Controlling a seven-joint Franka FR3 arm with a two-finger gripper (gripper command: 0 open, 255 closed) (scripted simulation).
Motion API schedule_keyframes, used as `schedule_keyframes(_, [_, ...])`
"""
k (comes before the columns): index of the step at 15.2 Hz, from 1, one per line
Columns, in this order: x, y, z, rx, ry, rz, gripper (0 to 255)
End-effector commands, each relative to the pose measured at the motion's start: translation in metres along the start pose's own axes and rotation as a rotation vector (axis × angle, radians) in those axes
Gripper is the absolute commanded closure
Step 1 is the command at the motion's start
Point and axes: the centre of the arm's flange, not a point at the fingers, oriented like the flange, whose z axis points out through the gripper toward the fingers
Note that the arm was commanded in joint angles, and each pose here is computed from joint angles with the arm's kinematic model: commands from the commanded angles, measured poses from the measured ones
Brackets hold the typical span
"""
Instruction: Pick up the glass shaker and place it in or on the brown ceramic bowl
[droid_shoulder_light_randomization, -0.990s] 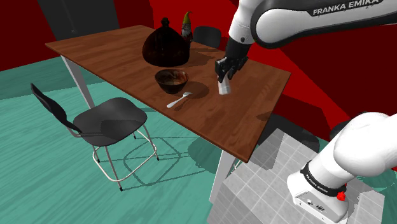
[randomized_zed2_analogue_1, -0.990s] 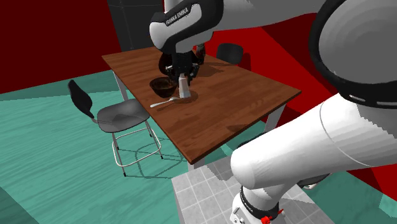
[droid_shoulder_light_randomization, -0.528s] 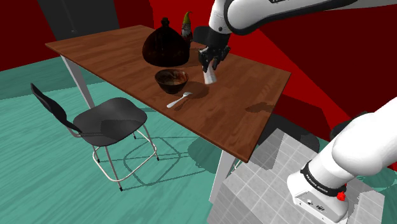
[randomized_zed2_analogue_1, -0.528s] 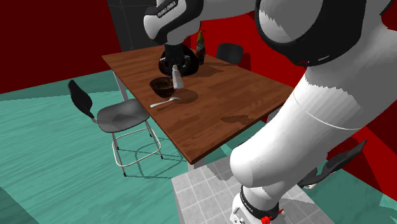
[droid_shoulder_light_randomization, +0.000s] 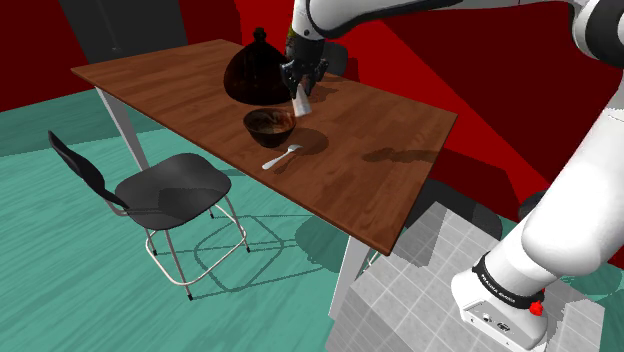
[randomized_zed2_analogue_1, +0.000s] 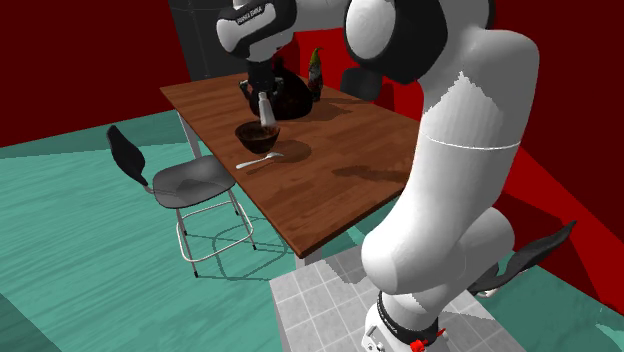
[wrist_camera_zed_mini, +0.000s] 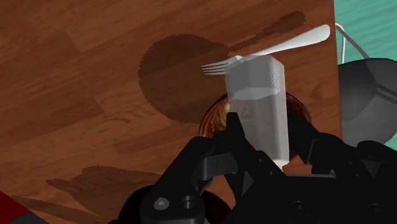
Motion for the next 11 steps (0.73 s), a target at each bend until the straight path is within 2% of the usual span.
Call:
schedule_keyframes(1, [0.023, -0.008, 0.002, 0.000, 0.000, 0.001, 255])
schedule_keyframes(9, [0.124, -0.034, 0.019, 0.000, 0.000, 0.001, 255])
schedule_keyframes(11, [0.131, -0.036, 0.026, 0.000, 0.000, 0.001, 255])
